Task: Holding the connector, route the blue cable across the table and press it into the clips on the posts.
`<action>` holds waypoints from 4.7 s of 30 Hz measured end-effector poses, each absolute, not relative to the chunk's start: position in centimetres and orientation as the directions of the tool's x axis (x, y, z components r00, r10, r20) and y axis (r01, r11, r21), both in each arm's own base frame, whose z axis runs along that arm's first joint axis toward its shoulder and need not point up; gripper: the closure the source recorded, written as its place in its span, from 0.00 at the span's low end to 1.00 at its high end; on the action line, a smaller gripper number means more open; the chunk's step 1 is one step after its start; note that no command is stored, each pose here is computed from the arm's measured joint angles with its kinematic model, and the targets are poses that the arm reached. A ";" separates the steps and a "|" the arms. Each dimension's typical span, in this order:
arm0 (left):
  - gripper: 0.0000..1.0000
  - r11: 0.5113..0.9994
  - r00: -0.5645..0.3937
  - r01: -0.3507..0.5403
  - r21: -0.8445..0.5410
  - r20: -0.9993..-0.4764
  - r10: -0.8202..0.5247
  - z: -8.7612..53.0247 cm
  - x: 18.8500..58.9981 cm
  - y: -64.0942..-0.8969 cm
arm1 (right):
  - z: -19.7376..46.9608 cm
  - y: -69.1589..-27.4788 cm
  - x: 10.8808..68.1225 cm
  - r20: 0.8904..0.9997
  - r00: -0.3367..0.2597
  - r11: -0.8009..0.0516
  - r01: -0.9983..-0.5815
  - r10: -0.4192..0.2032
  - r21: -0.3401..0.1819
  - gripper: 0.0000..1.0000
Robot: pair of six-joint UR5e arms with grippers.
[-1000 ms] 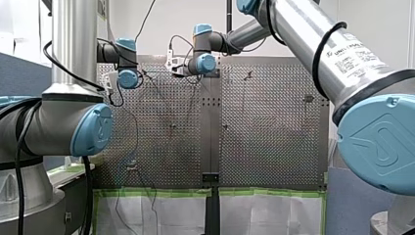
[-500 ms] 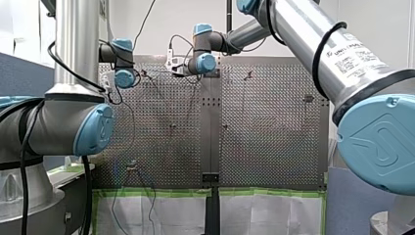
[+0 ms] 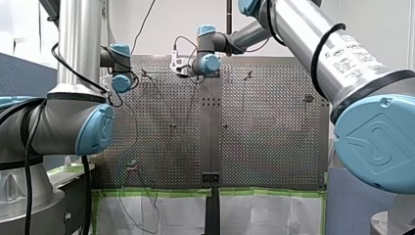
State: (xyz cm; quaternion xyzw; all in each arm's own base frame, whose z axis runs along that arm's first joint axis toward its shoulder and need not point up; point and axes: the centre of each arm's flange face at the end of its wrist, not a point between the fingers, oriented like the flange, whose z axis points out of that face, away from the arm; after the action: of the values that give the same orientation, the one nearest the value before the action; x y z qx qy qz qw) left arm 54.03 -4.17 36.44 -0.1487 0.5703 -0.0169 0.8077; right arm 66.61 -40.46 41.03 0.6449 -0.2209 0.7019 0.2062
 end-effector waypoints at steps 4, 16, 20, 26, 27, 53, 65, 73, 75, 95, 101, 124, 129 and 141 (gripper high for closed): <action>1.00 0.956 0.347 -0.126 -0.264 -0.915 -0.207 36.1 55.1 -3.9 | 41.0 -41.4 66.0 0.997 -0.083 -0.808 -0.587 0.006 -0.044 1.00; 1.00 0.954 0.317 -0.143 -0.264 -0.925 -0.208 34.3 58.4 -1.9 | 41.0 -42.2 65.6 0.997 -0.081 -0.802 -0.596 0.013 -0.038 1.00; 1.00 0.952 0.309 -0.154 -0.264 -0.928 -0.207 33.9 58.5 -1.4 | 41.5 -42.3 65.6 0.996 -0.086 -0.803 -0.595 0.022 -0.034 1.00; 1.00 0.943 0.295 -0.171 -0.285 -0.928 -0.227 33.7 58.3 -1.3 | 42.1 -42.4 65.7 0.995 -0.095 -0.803 -0.595 0.030 -0.032 1.00; 1.00 0.941 0.292 -0.174 -0.289 -0.928 -0.231 33.7 58.2 -1.3 | 42.1 -42.4 65.7 0.995 -0.094 -0.803 -0.595 0.030 -0.032 1.00; 0.01 0.890 0.202 -0.324 -0.321 -0.942 -0.267 35.6 51.3 -2.9 | 39.9 -43.1 66.6 0.997 -0.068 -0.782 -0.623 0.032 -0.017 1.00; 0.01 0.900 0.100 -0.245 -0.359 -0.933 -0.345 34.8 46.8 -5.7 | 39.8 -42.6 67.0 0.997 -0.067 -0.788 -0.616 0.035 -0.014 1.00; 0.01 0.912 0.043 -0.195 -0.360 -0.933 -0.358 35.3 44.2 -7.2 | 40.4 -42.5 67.2 0.996 -0.073 -0.787 -0.617 0.045 -0.010 1.00; 0.01 0.915 0.037 -0.184 -0.359 -0.933 -0.359 36.0 43.5 -7.5 | 40.5 -42.6 67.1 0.996 -0.073 -0.784 -0.621 0.046 -0.010 1.00; 0.01 0.966 -0.046 -0.034 -0.258 -0.965 -0.259 40.9 38.3 -11.2 | 40.3 -43.2 66.7 0.997 -0.066 -0.765 -0.644 0.040 -0.012 1.00; 0.01 0.977 -0.062 -0.010 -0.214 -0.975 -0.214 41.0 38.7 -12.0 | 40.1 -43.4 66.7 0.997 -0.065 -0.766 -0.643 0.039 -0.012 1.00; 0.01 0.983 -0.038 0.053 -0.175 -0.984 -0.173 41.5 39.8 -14.1 | 39.2 -42.7 68.1 0.997 -0.064 -0.778 -0.628 0.036 -0.012 1.00; 0.01 0.983 -0.025 0.059 -0.172 -0.985 -0.171 41.4 41.1 -14.6 | 39.4 -42.7 68.3 0.997 -0.067 -0.778 -0.628 0.039 -0.012 1.00; 0.01 0.976 0.033 0.083 -0.200 -0.978 -0.204 41.1 44.0 -15.4 | 39.4 -42.7 68.3 0.997 -0.068 -0.776 -0.631 0.040 -0.012 1.00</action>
State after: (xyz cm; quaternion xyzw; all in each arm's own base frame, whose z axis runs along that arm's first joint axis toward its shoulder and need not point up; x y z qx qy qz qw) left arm 43.97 -15.36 41.13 -0.0438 0.6880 -0.0999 0.7174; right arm 68.33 -42.73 39.36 0.6385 -0.2313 0.6931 0.2418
